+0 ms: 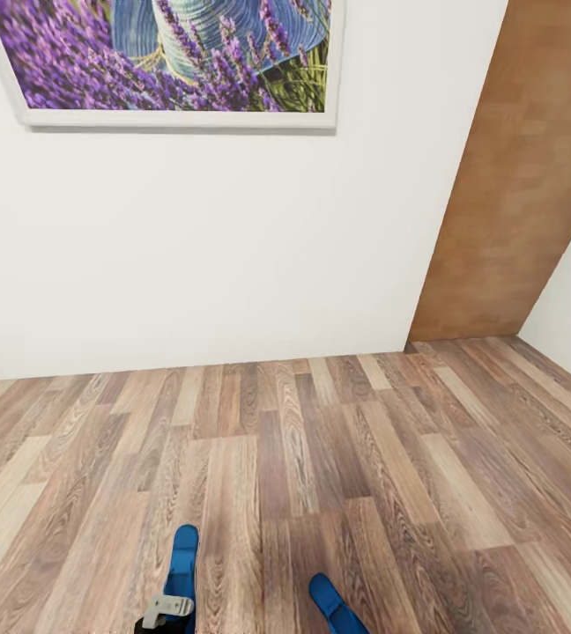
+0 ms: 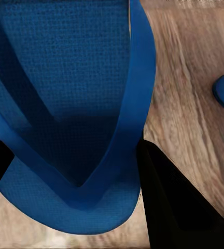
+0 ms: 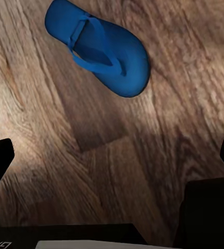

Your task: In the bedroom, move the book from the bed onto either nightstand, and place the two sandals side by side next to the bed.

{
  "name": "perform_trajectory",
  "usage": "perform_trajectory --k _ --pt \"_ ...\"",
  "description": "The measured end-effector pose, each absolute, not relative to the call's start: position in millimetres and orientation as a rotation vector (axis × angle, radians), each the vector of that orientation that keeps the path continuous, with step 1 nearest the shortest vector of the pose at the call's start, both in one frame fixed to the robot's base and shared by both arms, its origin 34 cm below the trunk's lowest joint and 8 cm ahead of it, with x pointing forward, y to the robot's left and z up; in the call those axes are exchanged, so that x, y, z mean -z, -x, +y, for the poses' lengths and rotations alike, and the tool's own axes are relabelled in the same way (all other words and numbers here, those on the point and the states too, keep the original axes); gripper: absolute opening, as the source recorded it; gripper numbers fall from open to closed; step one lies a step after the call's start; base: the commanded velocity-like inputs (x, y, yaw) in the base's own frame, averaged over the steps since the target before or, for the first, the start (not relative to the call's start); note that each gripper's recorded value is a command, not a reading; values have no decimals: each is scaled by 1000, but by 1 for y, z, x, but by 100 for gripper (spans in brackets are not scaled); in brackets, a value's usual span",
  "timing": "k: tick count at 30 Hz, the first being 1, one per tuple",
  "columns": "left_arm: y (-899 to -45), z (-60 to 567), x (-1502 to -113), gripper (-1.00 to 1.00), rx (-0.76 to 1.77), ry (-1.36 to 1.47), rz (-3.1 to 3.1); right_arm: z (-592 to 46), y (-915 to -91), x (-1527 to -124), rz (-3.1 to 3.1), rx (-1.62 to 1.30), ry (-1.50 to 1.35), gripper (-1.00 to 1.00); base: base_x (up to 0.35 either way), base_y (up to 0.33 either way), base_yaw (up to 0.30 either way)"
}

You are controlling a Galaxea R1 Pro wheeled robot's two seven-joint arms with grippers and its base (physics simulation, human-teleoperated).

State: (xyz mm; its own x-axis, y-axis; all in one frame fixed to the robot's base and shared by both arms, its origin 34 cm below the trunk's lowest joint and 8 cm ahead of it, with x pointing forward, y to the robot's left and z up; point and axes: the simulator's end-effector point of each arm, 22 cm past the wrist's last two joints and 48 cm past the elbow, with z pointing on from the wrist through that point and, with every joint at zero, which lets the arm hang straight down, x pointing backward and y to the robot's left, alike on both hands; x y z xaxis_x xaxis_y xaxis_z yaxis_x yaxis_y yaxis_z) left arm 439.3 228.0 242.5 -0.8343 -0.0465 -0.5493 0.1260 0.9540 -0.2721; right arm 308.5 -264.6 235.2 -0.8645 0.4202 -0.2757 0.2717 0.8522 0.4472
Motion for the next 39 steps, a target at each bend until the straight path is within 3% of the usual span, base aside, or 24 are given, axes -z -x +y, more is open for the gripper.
perform_trajectory --k 27,39 --pt "-440 228 -243 -100 401 -56 2526 -264 -309 -235 2661 -568 -516 100 0 0 289" --pt "-439 228 -242 -100 402 -55 2528 -265 -308 -235 2661 -567 -521 100 -133 0 103"
